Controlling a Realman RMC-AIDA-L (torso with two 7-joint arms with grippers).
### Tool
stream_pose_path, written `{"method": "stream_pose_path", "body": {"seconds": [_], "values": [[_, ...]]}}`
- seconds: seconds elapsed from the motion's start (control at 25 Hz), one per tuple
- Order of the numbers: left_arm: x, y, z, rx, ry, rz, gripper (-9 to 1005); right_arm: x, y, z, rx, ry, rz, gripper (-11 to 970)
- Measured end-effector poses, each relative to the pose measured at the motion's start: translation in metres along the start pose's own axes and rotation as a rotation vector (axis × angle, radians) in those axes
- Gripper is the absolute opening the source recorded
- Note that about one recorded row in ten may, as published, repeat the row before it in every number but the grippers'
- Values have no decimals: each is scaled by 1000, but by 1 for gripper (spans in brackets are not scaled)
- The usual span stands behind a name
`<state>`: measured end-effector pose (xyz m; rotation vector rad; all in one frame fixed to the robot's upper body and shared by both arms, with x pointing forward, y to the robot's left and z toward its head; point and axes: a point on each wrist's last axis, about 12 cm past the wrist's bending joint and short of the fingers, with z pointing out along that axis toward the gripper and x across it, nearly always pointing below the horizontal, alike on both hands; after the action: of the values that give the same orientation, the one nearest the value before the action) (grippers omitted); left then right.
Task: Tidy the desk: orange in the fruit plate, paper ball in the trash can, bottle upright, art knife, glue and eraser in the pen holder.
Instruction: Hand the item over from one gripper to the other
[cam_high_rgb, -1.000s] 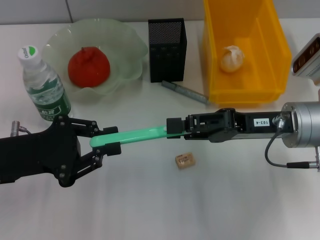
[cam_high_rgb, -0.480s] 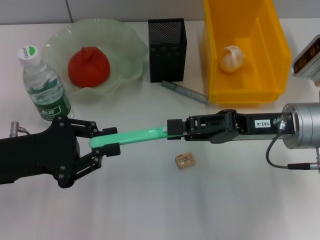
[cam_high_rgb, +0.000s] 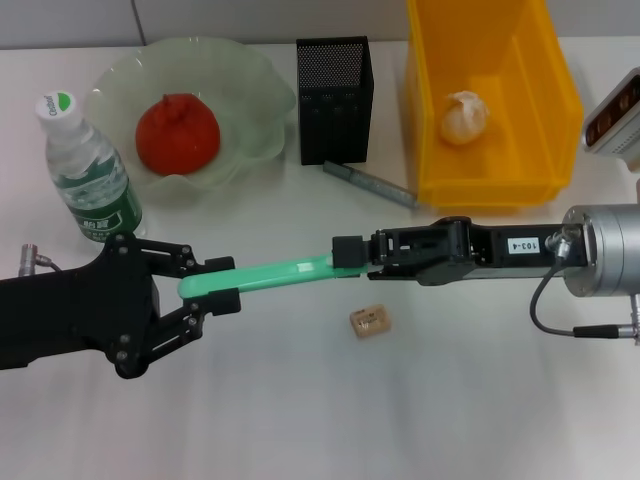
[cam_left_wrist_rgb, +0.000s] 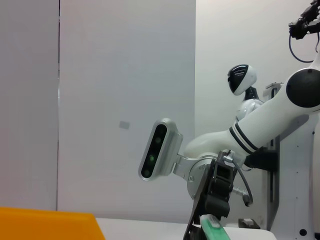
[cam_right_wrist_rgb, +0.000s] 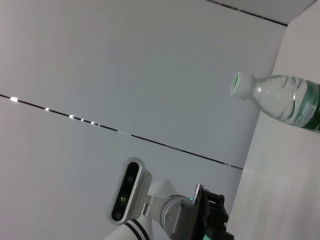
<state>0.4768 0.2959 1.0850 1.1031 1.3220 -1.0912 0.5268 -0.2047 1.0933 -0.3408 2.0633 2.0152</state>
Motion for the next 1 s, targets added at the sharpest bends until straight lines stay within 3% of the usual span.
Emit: {"method": "stream_pose_path", "body": {"seconds": [1.0], "values": [[1, 0, 0, -3, 1, 13, 230, 0, -1, 1, 4, -1, 12, 291]]}}
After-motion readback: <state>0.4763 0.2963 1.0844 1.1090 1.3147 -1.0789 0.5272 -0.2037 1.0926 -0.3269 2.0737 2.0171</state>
